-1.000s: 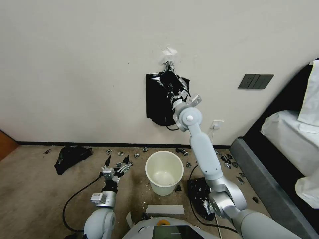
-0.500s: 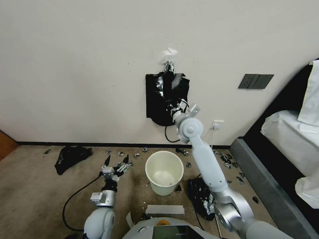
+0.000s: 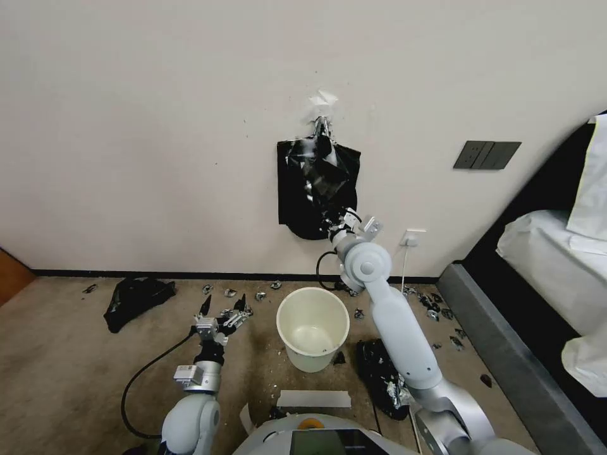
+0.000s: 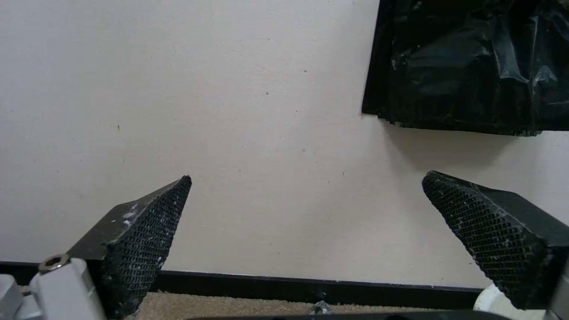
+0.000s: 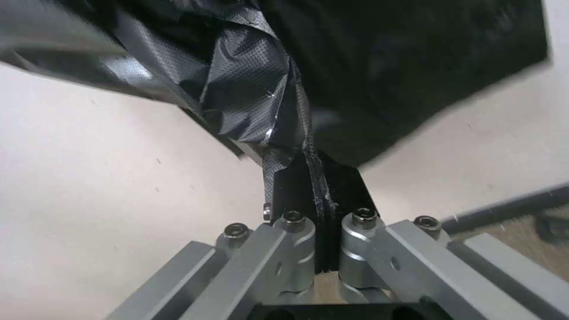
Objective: Place a trash bag onto the trash bin.
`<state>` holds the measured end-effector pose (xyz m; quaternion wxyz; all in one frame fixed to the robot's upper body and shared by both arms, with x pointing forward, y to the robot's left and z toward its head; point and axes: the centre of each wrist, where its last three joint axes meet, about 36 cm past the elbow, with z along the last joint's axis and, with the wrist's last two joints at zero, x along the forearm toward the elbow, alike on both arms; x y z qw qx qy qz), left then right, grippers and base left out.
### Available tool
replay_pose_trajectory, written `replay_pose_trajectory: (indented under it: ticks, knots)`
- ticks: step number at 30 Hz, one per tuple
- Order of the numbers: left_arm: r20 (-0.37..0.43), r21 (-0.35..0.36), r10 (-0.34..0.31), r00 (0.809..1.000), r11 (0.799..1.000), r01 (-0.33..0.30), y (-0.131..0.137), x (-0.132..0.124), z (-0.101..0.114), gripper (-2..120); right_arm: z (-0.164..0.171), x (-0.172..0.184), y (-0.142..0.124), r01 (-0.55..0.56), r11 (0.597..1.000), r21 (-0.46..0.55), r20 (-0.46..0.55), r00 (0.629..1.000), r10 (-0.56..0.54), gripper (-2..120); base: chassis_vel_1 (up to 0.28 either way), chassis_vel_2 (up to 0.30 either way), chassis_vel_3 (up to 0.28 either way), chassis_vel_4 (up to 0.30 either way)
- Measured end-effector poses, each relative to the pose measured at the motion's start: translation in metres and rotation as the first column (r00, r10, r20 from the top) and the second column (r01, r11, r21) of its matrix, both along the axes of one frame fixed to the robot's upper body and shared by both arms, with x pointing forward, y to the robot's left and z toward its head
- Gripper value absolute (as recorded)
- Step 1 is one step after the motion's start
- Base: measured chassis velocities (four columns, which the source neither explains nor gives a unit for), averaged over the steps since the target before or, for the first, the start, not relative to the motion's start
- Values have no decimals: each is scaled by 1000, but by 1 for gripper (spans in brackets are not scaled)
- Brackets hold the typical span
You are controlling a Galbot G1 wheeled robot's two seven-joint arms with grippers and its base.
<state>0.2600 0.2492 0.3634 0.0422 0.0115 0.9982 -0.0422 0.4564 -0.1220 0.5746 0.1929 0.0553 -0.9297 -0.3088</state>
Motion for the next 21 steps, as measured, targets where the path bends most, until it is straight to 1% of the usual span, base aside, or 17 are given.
replay_pose_trajectory:
  ticks: [11, 21]
  knots:
    - [-4, -4, -3, 1000, 1000, 3, -2, 1, -3, 100, -27, -31, -1, -17, 1000, -12, -64, 998, 16, 0, 0, 0, 0, 0]
    - [-9, -7, -9, 1000, 1000, 9, -4, 2, -5, 100, -40, -50, -3, -32, 999, -17, -92, 995, 30, 0, 0, 0, 0, 0]
